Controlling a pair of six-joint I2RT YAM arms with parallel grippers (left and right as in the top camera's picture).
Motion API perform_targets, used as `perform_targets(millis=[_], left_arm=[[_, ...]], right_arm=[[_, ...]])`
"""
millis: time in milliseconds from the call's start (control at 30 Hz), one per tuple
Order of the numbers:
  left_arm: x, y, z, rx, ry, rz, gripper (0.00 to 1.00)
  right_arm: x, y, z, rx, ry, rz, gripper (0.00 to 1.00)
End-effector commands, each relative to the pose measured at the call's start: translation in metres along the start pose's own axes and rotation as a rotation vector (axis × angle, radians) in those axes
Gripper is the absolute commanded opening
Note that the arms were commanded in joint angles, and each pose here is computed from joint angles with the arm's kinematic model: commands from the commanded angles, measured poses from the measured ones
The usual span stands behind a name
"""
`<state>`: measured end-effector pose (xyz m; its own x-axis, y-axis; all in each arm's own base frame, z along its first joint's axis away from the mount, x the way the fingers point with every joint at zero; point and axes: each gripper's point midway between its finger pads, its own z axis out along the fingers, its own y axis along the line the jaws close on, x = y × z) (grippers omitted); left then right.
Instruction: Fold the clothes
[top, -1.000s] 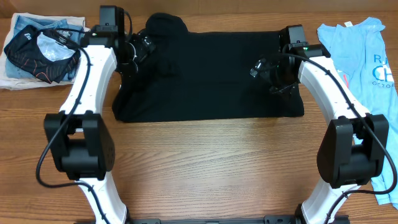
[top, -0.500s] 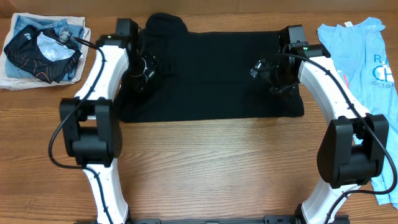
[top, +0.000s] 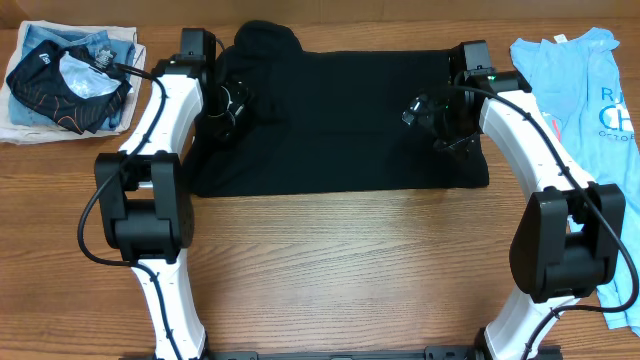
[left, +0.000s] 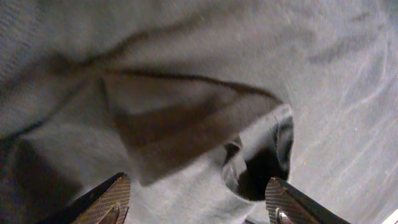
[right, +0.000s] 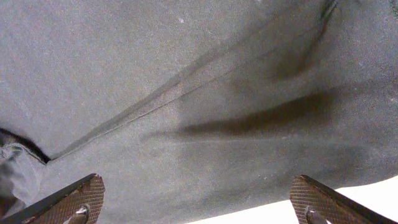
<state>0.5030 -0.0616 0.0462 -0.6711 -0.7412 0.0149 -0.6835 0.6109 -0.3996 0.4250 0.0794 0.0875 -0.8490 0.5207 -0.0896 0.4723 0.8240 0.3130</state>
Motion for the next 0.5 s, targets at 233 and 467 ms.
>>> perform_targets(millis=[233,467], left_arm=[[-0.009,0.011,0.016,-0.037,-0.020,-0.043,0.68],[-0.017,0.007,0.023,-0.017,-0.047,-0.042,0.42]], right_arm=[[-0.004,0.003,-0.005,-0.009,-0.016,-0.003,1.00],[-0.004,0.003,-0.005,-0.006,-0.018,-0.003,1.00]])
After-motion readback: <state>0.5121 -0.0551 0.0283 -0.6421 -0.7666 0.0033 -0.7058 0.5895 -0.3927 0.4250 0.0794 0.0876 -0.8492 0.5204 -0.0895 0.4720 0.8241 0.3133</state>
